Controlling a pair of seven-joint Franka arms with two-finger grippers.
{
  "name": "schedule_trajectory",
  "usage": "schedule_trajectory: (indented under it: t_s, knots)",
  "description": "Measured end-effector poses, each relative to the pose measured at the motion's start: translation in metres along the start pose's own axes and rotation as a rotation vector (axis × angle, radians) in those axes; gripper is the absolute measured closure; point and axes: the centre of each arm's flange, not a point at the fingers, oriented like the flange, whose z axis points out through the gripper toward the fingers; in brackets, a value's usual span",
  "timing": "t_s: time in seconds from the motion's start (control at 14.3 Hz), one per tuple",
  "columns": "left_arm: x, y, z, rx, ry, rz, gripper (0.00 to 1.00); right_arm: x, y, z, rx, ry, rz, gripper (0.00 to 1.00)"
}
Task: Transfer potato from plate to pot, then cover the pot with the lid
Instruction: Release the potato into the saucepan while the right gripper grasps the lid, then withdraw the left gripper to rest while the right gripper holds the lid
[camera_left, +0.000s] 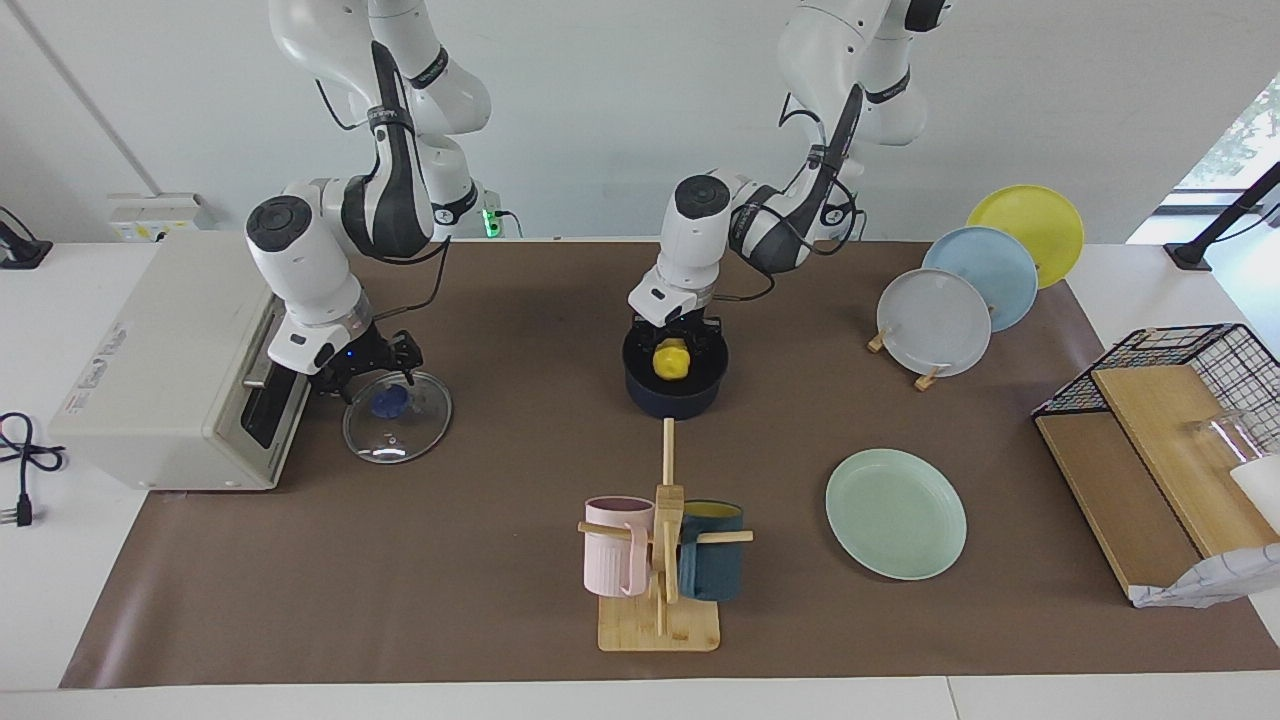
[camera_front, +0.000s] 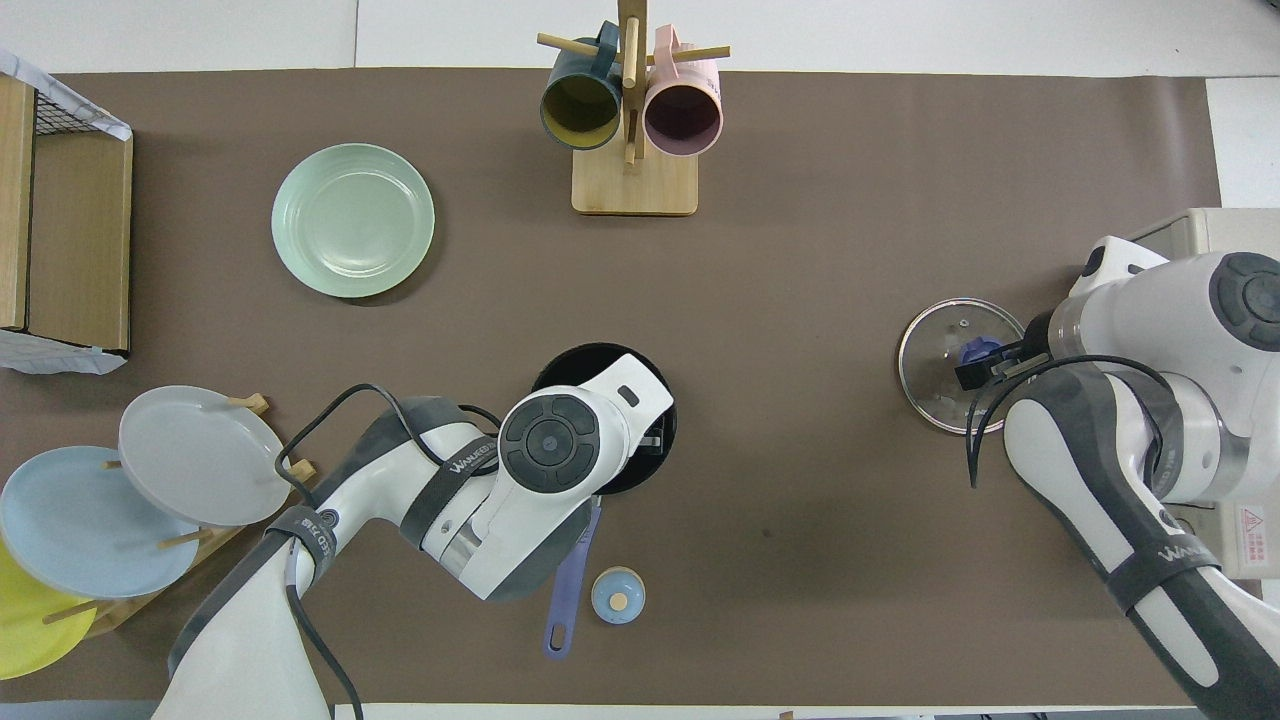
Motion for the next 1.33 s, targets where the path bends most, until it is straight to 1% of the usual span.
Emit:
schedule_trajectory:
  t_s: [0.07, 0.14, 0.35, 0.42, 0.56, 0.77, 0.98, 1.12, 1.33]
  knots:
    - [0.0, 0.0, 0.0, 0.0, 0.0, 0.0, 0.08, 0.0, -0.002, 0.003, -0.003, 0.007, -0.002, 0.0]
    - [0.0, 0.0, -0.001, 0.0, 0.002, 0.0, 0.01, 0.0, -0.004, 0.004, -0.005, 0.014, -0.007, 0.0]
    - [0.007, -0.001, -0.01, -0.003, 0.014, -0.002, 0.0, 0.004, -0.012, 0.004, -0.014, 0.042, -0.023, 0.0]
    - [0.012, -0.002, -0.02, 0.003, 0.013, -0.002, 0.0, 0.004, -0.012, 0.006, -0.015, 0.044, -0.024, 0.0]
    - [0.034, -0.019, -0.058, 0.026, 0.005, 0.003, 0.0, 0.003, -0.012, 0.017, -0.011, 0.034, -0.023, 0.0]
    - [0.071, -0.074, -0.137, 0.047, 0.023, 0.0, 0.0, 0.004, -0.011, 0.024, -0.009, 0.029, -0.025, 0.0]
    - [0.099, -0.149, -0.206, 0.06, 0.055, -0.002, 0.0, 0.004, -0.01, 0.024, -0.011, 0.033, -0.024, 0.0]
    - [0.116, -0.209, -0.238, 0.064, 0.072, 0.008, 0.0, 0.003, -0.008, 0.026, -0.01, 0.03, -0.02, 0.03]
    - [0.127, -0.291, -0.274, 0.059, 0.067, 0.015, 0.0, 0.003, -0.008, 0.03, -0.008, 0.023, -0.019, 0.03]
